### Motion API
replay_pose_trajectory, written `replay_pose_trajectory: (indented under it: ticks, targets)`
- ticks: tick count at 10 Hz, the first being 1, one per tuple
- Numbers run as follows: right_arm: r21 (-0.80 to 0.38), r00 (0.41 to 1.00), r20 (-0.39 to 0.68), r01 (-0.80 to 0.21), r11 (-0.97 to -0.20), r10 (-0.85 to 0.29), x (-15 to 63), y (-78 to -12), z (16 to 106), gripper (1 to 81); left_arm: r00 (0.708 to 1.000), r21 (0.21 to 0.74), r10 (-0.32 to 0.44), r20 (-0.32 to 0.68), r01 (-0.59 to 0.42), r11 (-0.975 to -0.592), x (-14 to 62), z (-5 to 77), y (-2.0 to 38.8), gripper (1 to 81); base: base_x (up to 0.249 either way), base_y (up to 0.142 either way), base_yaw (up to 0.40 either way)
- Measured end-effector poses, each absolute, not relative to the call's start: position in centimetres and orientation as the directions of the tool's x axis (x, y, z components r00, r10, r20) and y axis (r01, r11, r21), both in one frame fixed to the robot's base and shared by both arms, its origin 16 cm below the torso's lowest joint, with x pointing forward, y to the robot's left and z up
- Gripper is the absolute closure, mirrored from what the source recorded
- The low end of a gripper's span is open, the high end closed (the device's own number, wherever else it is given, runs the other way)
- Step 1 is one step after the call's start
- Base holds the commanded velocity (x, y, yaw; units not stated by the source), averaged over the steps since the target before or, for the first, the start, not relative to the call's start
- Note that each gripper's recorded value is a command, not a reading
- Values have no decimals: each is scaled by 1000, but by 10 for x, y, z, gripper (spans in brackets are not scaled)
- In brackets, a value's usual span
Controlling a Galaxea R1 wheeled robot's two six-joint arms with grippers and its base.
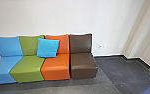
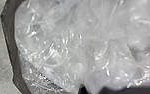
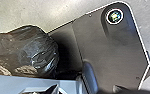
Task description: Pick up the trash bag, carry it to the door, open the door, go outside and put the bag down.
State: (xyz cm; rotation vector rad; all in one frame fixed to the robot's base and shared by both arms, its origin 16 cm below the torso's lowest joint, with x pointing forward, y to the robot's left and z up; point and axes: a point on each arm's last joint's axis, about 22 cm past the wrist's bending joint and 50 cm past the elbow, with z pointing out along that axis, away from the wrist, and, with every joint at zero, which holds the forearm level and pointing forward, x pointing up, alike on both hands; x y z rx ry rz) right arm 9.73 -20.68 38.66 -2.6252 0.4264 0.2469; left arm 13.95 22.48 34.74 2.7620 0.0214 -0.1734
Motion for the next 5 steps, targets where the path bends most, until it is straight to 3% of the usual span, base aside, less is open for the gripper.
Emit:
replay_pose_trajectory:
  ticks: [5]
  targets:
    - [-385, 931, -270, -338, -859, -245, 51, -203, 404, 10, 987, 333, -8, -158, 46, -942, 100, 368, 227, 811, 0, 0, 0]
